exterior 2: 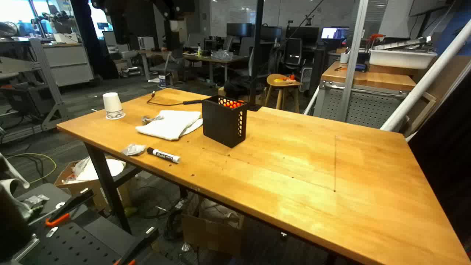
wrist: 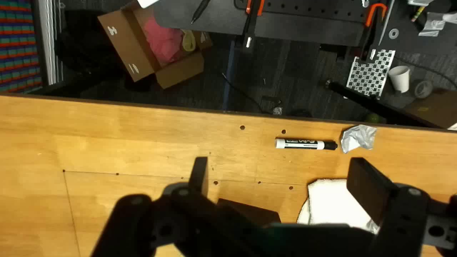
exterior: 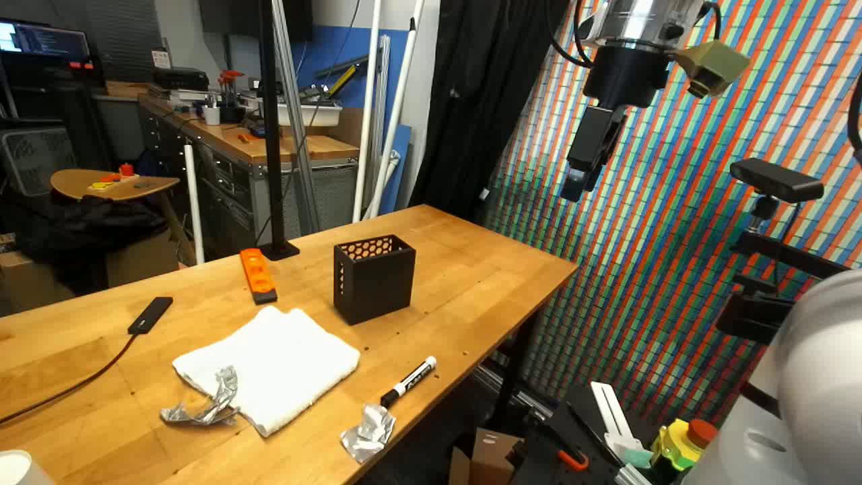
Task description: Put the towel in the box
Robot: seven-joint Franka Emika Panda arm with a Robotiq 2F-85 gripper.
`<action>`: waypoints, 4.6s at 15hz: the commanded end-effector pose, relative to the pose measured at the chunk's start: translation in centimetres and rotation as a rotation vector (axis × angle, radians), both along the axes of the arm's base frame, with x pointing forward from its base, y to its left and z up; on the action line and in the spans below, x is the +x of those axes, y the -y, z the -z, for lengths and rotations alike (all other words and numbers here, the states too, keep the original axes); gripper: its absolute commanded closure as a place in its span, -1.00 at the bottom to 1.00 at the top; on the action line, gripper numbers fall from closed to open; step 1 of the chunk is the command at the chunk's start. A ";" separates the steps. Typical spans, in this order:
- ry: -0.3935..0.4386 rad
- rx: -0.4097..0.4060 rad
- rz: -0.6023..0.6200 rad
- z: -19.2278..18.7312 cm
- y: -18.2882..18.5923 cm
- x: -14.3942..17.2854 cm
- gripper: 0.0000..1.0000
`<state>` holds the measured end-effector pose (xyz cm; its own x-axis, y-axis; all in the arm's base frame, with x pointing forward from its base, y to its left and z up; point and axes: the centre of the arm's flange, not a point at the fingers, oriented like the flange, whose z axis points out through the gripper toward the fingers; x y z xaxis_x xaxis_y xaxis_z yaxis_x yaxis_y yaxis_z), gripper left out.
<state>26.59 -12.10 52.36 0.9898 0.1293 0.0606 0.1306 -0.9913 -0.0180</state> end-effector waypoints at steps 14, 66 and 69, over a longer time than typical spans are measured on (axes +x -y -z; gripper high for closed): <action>0.067 -0.008 -0.172 -0.3 -5.6 3.3 -1.00; -0.077 0.020 -1.134 32.6 -27.4 24.3 -0.03; -0.076 0.020 -1.118 32.5 -26.9 24.4 0.42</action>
<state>51.17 15.53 20.24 0.2929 0.9560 0.0161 0.9544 -0.2913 -0.0651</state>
